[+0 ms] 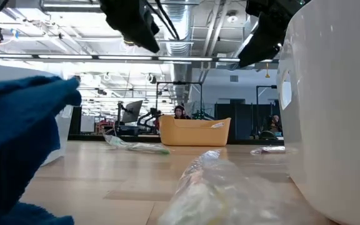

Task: Pick & Place Toothbrushes
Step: Put the green toothbrush into the black bin

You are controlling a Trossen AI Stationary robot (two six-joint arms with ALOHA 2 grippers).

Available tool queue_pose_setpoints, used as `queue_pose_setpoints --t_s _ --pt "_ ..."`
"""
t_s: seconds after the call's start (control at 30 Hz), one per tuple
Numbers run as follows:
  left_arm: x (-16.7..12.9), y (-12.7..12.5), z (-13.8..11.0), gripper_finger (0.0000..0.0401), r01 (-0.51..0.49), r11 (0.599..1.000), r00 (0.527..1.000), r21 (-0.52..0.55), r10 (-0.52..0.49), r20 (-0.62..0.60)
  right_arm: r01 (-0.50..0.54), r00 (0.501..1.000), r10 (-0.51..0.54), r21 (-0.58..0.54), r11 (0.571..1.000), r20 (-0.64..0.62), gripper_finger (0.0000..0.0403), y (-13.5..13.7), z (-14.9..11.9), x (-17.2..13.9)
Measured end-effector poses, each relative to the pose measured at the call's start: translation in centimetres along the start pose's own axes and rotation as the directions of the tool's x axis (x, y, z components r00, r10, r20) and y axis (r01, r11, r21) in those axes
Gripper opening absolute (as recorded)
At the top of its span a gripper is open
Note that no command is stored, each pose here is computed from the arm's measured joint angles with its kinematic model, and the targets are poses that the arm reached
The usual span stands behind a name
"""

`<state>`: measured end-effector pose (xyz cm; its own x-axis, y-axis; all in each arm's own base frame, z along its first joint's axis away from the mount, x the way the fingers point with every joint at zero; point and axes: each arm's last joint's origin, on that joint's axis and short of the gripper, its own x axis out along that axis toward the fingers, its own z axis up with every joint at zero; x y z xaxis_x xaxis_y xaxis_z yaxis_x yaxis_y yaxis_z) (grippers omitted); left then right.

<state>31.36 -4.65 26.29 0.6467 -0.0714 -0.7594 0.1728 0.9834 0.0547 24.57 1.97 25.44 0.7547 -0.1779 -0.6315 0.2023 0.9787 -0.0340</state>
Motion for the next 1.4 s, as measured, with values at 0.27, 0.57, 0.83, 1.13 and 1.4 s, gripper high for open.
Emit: queue_pose_setpoints --t_s 0.27,0.57,0.83,1.13,1.4 --pt "3.0 2.1 -2.9 0.0071 -0.114 0.988 0.974 0.100 0.131 -0.183 0.002 1.000 -0.002 -0.002 1.000 -0.008 0.0209 0.0 -0.1 0.0" --pt "9.1 3.7 -6.2 0.0181 -0.107 0.989 0.929 0.100 0.136 -0.344 0.007 0.999 -0.007 0.001 1.000 -0.037 0.0209 -0.1 -0.4 0.0" --pt "11.7 3.7 -6.6 0.0222 -0.082 0.979 0.939 0.187 0.139 -0.315 0.008 0.999 -0.008 -0.002 1.000 -0.043 0.0209 -0.1 -0.4 0.0" --pt "12.7 4.0 -7.1 0.0164 -0.075 0.981 0.936 0.177 0.130 -0.326 0.008 0.999 -0.009 -0.004 1.000 -0.043 0.0209 -0.1 -0.4 0.0" --pt "12.2 3.7 -6.7 0.0018 -0.113 0.987 0.942 0.115 0.143 -0.303 0.008 0.999 -0.008 -0.004 1.000 -0.043 0.0209 -0.1 -0.4 0.0"
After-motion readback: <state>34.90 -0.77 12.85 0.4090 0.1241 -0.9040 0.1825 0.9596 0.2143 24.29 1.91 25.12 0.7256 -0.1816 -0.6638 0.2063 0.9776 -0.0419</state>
